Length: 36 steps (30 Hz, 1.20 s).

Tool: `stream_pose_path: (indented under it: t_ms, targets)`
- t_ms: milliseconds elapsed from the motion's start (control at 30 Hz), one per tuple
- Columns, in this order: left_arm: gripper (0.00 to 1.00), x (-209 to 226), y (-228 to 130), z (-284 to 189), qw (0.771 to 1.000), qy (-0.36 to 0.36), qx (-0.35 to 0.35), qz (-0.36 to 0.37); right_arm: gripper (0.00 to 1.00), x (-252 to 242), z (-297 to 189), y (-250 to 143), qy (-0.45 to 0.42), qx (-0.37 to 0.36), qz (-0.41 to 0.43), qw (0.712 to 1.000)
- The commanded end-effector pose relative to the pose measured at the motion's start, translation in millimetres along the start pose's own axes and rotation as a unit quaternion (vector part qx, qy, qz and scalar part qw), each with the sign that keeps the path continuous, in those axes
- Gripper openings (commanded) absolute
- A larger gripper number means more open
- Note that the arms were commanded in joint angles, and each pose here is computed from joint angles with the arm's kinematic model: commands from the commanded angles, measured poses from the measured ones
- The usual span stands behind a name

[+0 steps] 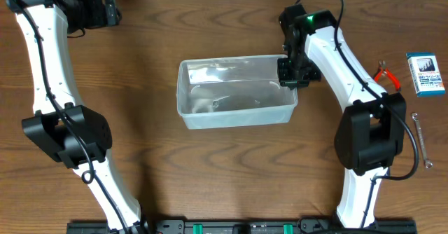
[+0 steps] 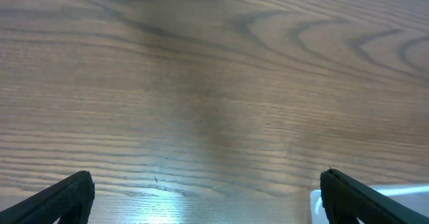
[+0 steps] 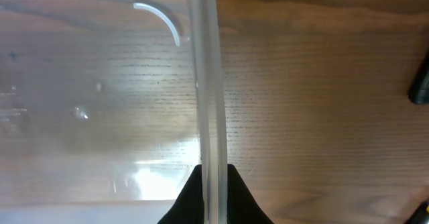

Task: Pack container
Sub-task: 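Push the container further right with the right gripper on its wall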

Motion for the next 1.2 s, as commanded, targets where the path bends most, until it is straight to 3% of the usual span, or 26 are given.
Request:
stream_pose_path:
  t_ms: [0,400,1167]
  targets:
    - [0.98,-0.4,2.5,-7.1,1.000,-0.003,-0.009,0.000,0.01,-8.4,22.5,-1.8,-0.017,0.022,0.002,1.000]
    - [0.98,-0.4,2.5,-7.1,1.000,-0.003,-0.009,0.000,0.01,-7.8,29.5,8.9,-0.016,-0.014,-0.004,1.000]
    - [0.98,-0.5,1.7,-7.1,1.000,-0.003,-0.007,-0.001,0.01,-10.8,42.1,-3.3,-0.017,0.020,0.043,0.999]
Point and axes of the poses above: each gripper's point midway between its finger pads, its own z axis out along the fingers, its own x axis along the line the jaws close on, y = z × x, the point moved 9 cm from there along -z, back along the fingers, and after that the axes turned 1 degree about z, right-handed, at the moved point
